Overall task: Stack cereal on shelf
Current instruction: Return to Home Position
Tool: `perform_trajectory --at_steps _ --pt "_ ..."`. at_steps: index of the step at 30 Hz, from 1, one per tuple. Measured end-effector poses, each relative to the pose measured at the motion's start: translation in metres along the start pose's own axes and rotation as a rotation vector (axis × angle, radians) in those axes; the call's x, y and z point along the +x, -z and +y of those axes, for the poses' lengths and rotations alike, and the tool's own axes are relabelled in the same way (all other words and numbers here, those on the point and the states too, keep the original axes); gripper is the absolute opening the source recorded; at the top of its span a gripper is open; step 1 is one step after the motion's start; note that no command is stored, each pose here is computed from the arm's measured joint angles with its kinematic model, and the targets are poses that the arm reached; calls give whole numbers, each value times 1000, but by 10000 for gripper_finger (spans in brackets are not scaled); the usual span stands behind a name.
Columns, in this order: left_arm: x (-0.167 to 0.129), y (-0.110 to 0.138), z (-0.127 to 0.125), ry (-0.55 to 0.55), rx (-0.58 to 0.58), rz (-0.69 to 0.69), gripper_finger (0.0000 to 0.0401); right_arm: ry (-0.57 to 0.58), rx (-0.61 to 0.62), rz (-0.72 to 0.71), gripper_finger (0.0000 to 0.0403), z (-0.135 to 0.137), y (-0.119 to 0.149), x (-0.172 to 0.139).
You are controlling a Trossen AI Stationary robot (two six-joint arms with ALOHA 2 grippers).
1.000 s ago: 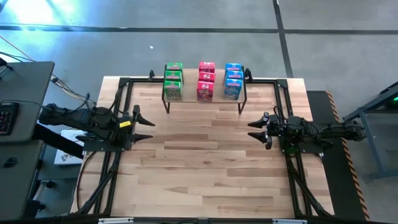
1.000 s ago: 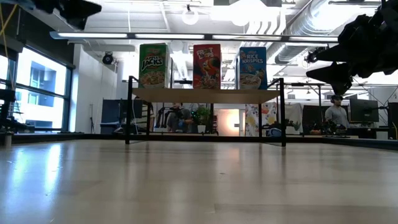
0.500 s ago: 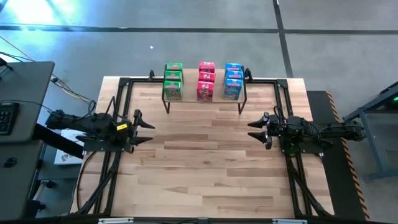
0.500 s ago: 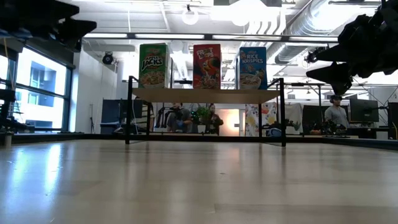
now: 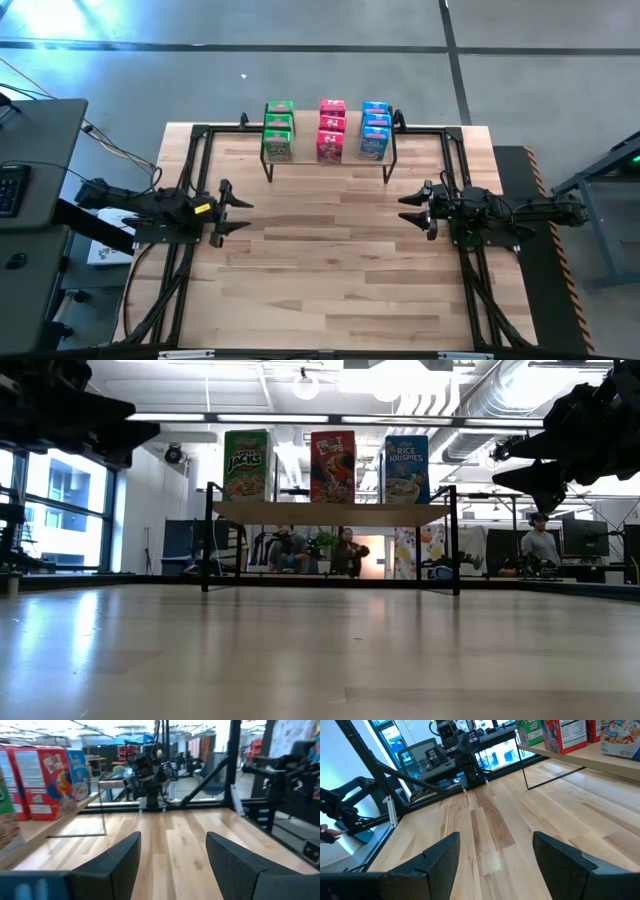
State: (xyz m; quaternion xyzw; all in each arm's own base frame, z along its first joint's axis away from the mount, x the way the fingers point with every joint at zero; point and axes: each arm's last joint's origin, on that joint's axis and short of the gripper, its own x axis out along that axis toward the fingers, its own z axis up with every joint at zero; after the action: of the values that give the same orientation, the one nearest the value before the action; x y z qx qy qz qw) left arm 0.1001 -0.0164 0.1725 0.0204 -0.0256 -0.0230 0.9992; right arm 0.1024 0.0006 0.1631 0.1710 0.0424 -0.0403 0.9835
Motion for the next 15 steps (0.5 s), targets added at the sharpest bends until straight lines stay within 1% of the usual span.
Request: perform_trajectory --at_steps 6,8,12,13,15 --pt "1 5 2 -64 38 54 216 0 0 0 244 0 0 0" --pt "1 8 2 -72 6 86 216 0 0 0 244 0 0 0" --pt "1 7 2 -74 -48 80 216 0 0 0 244 0 0 0" --pt "1 8 2 -74 -45 83 216 0 0 0 244 0 0 0" --pt "1 8 2 -72 1 89 216 0 0 0 244 0 0 0"
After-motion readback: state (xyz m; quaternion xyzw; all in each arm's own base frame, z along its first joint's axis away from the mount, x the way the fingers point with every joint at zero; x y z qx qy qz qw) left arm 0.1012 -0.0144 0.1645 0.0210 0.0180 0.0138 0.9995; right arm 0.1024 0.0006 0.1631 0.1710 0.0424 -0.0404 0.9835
